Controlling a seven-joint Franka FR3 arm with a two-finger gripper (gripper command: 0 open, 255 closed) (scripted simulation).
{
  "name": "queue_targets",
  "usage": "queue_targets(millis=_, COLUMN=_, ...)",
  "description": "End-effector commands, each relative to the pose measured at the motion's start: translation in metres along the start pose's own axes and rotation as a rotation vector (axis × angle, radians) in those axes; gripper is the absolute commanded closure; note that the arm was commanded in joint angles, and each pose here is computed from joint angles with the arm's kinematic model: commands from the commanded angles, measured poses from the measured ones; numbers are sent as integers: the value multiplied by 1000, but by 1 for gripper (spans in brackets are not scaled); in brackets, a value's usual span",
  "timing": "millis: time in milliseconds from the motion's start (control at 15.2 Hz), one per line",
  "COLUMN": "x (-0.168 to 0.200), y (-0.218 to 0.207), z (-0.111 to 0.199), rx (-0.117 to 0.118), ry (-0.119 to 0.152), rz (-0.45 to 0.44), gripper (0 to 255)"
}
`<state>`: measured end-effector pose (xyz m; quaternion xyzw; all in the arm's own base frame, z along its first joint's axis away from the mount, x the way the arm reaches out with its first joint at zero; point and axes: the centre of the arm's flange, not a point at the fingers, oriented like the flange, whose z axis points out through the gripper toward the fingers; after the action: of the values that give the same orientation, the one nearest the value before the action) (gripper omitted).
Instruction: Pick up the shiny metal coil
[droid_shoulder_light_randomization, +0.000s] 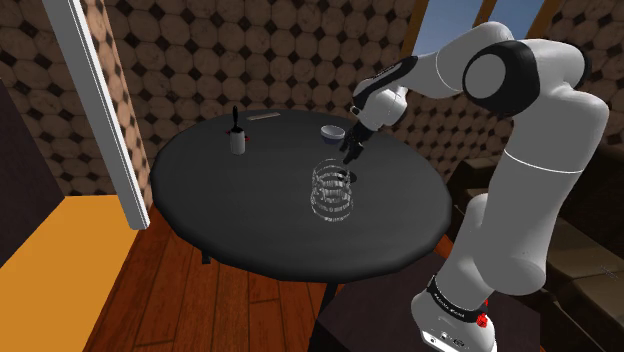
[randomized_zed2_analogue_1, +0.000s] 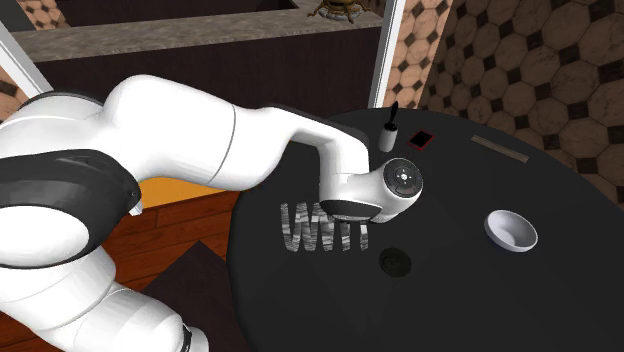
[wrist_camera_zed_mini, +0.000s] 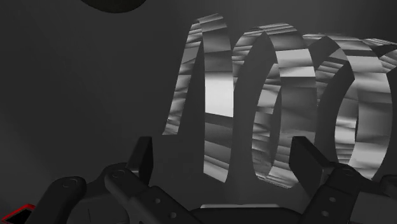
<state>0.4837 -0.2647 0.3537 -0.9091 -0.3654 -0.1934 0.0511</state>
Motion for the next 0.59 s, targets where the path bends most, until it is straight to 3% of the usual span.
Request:
queue_targets(millis=0, x=-4, y=0, z=9, rx=0, ry=1, rz=-1, gripper=0)
queue_targets(millis=198, x=-8, y=0, z=17, rx=0, ry=1, rz=-1, gripper=0)
queue_targets(millis=264, x=-7, y=0, z=16, rx=0, ry=1, rz=-1, gripper=255)
queue_targets(millis=528, x=-7, y=0, z=16, rx=0, ry=1, rz=-1, gripper=255)
